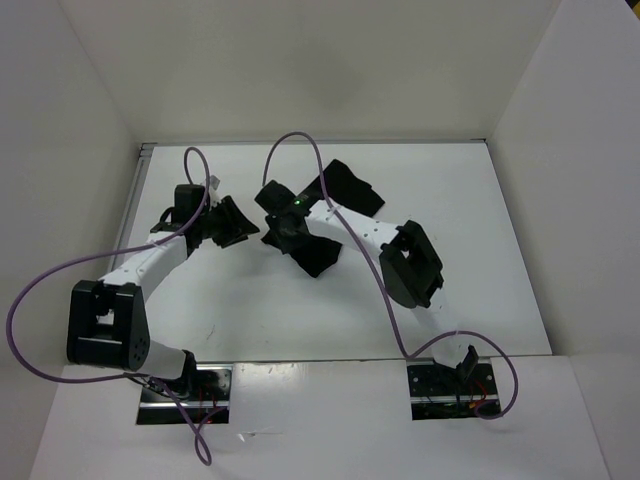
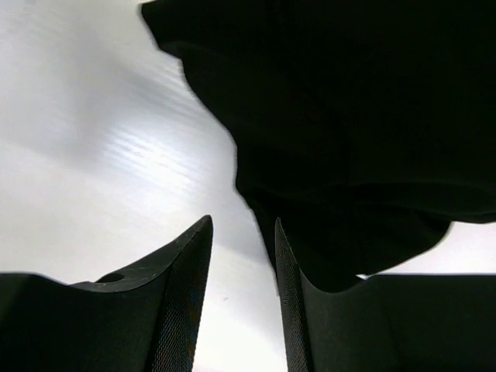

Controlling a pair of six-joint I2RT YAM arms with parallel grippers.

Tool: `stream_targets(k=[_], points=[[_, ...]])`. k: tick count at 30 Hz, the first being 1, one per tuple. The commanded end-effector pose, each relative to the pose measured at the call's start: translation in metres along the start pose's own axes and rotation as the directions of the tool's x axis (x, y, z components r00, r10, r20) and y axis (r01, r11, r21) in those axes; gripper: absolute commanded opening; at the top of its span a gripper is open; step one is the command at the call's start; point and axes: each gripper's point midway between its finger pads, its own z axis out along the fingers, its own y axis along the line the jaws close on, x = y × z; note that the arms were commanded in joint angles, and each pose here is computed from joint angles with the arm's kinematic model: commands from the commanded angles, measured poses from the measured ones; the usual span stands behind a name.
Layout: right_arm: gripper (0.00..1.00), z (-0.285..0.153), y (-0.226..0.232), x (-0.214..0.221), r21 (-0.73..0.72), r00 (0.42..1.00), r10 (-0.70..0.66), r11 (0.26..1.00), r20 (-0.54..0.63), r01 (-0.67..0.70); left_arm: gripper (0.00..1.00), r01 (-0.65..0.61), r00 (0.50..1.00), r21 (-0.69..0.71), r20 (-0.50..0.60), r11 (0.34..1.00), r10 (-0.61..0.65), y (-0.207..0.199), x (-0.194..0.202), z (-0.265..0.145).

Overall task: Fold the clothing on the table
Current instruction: Flatten the skirt out

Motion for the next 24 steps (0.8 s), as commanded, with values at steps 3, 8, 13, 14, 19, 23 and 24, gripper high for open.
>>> stream_targets(k=[3, 8, 13, 14, 19, 23, 24], points=[[0.43, 0.008, -0.023, 0.006, 0.175, 0.997, -0.081, 0.981, -0.001, 0.08, 0.54, -0.033, 0.999, 0.015, 0.005, 0.999, 0.033, -0.005, 0.0, -0.01], [0.4, 0.014, -0.025, 0.016, 0.198, 0.995, -0.095, 0.975, -0.024, 0.098, 0.54, -0.033, 0.999, 0.022, 0.0, 0.999, 0.033, -0.007, 0.001, -0.01], [0.4, 0.026, -0.024, 0.025, 0.195, 0.994, -0.1, 0.975, -0.054, 0.109, 0.54, -0.033, 0.999, 0.022, 0.0, 0.999, 0.033, -0.006, 0.0, -0.008], [0.39, 0.026, -0.022, 0.025, 0.186, 0.993, -0.099, 0.977, -0.057, 0.108, 0.54, -0.029, 1.0, 0.017, -0.007, 0.999, 0.029, -0.004, 0.002, -0.006], [0.38, 0.039, -0.025, 0.032, 0.183, 0.991, -0.103, 0.976, -0.083, 0.116, 0.54, -0.025, 0.999, 0.02, -0.019, 0.999, 0.025, -0.003, 0.004, -0.004], [0.36, 0.043, -0.023, 0.035, 0.177, 0.991, -0.095, 0.978, -0.094, 0.111, 0.54, -0.029, 0.999, 0.015, -0.027, 0.999, 0.03, 0.0, 0.005, -0.002], [0.36, 0.043, -0.023, 0.035, 0.177, 0.991, -0.095, 0.978, -0.094, 0.11, 0.54, -0.029, 0.999, 0.015, -0.027, 0.999, 0.03, 0.0, 0.005, -0.002]])
